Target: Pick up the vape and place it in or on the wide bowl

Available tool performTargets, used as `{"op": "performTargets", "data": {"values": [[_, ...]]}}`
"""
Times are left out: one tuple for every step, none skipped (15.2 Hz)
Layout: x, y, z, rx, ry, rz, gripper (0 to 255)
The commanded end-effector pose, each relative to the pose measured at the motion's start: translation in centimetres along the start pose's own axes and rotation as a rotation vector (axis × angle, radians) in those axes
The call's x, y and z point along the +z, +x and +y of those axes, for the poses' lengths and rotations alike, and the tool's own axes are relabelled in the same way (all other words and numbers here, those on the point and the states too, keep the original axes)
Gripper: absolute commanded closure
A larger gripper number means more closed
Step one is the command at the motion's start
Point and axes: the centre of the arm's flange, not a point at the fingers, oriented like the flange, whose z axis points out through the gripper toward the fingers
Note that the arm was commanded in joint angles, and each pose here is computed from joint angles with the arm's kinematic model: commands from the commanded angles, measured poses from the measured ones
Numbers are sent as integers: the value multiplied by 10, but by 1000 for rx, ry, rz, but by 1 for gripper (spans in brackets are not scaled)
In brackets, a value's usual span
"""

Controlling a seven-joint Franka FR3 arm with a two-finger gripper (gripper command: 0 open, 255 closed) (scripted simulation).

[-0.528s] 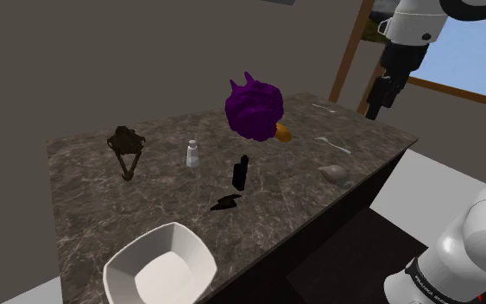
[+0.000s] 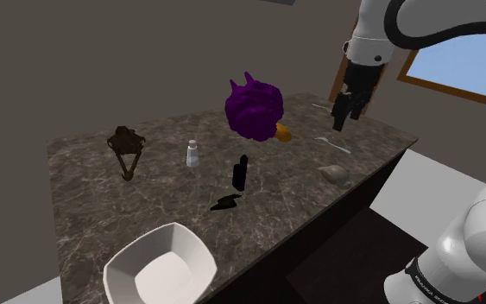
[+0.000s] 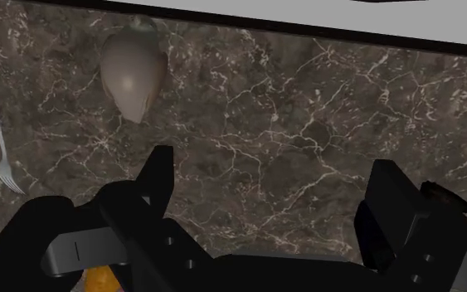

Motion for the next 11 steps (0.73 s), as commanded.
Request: {"op": "performTargets", "data": {"values": [[12, 19, -12, 1, 8, -1, 0], [19, 28, -18, 2, 11, -3, 0], [26, 38, -24, 2, 15, -4, 0], [33, 47, -29, 3, 19, -6, 0], [40, 57, -35, 3, 23, -7, 0], [47, 66, -41, 3, 26, -9, 0], [54, 75, -47, 4, 30, -10, 0], [61, 85, -53, 4, 34, -12, 0], [68, 94, -59, 5, 37, -13, 0], [75, 103, -65, 5, 41, -15, 0], [82, 113, -71, 6, 45, -16, 0]]}}
